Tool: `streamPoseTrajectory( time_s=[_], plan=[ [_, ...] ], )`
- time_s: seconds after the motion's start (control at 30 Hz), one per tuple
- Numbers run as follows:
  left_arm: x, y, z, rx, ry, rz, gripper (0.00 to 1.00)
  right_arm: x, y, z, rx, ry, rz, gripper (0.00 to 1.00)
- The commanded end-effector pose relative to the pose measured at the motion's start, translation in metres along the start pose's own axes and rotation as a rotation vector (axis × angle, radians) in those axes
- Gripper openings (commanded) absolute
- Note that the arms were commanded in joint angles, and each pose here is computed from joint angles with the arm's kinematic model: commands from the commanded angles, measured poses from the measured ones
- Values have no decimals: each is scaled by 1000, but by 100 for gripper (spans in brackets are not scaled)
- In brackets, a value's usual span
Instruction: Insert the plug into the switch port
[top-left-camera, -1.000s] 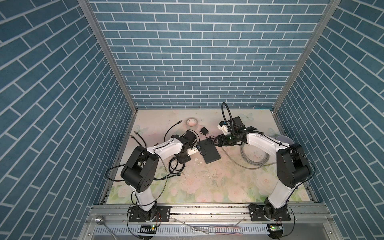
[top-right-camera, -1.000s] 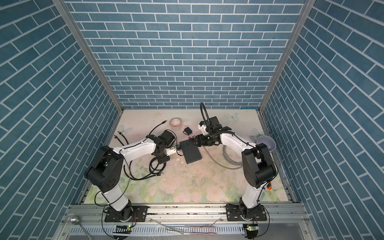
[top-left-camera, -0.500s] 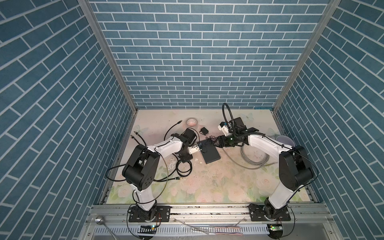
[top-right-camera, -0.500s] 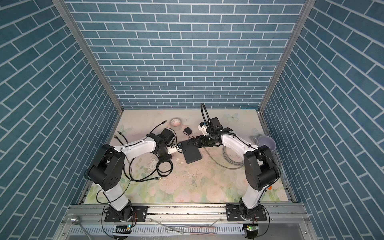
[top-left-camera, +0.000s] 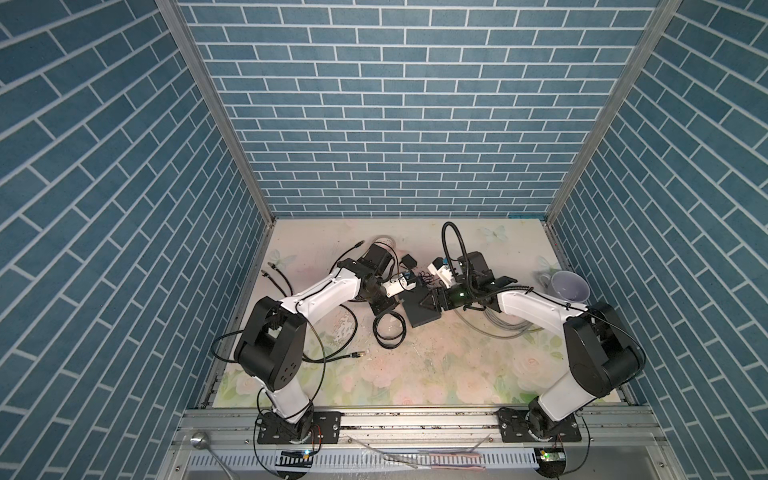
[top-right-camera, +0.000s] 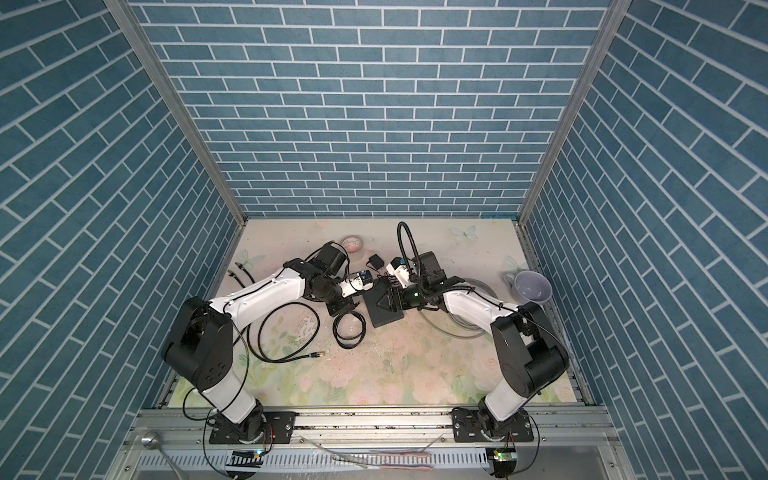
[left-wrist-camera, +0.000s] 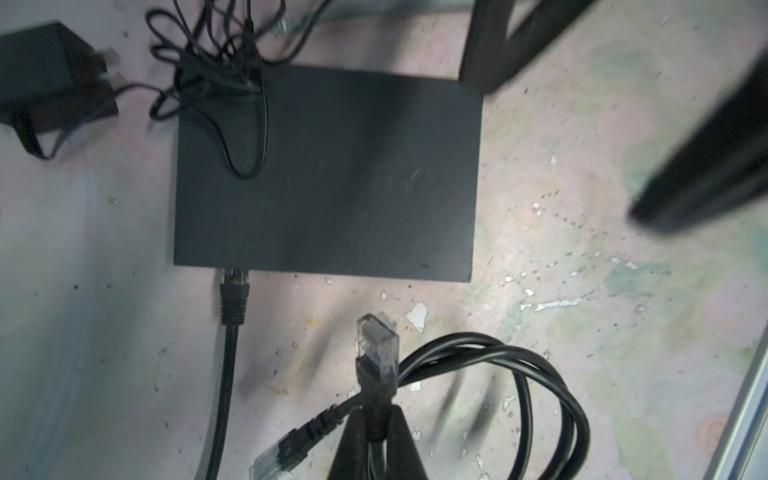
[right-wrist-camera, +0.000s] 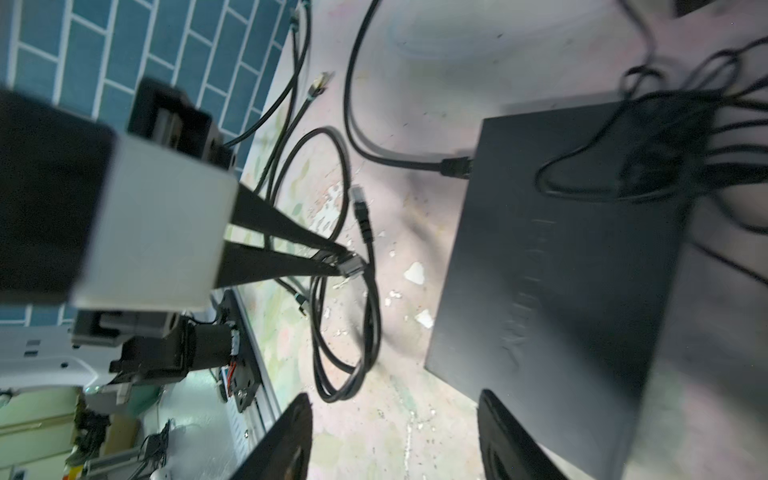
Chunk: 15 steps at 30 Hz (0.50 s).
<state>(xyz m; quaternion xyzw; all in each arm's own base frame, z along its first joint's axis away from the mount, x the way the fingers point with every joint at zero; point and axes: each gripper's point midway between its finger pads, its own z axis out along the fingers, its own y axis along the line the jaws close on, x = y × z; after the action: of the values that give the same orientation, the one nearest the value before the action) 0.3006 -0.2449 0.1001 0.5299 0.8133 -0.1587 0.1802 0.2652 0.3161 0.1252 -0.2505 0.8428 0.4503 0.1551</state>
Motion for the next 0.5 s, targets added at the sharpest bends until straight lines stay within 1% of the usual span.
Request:
streamPoseTrajectory(
  time_s=[0.0, 0.13, 0.33, 0.47],
  plan=[
    [-15, -8, -2, 66, -49, -3, 0, -18, 22, 3, -75, -89, -67, 62],
    [-17, -10, -1, 82, -49, 9, 0, -22, 11, 15, -63, -90, 3, 56],
    [-20, -14, -2, 100, -61, 20, 0, -31, 10, 19, -76, -129, 19, 52],
    [-23, -14, -2, 110, -69, 24, 0, -33, 9, 24, -76, -123, 24, 48]
  ],
)
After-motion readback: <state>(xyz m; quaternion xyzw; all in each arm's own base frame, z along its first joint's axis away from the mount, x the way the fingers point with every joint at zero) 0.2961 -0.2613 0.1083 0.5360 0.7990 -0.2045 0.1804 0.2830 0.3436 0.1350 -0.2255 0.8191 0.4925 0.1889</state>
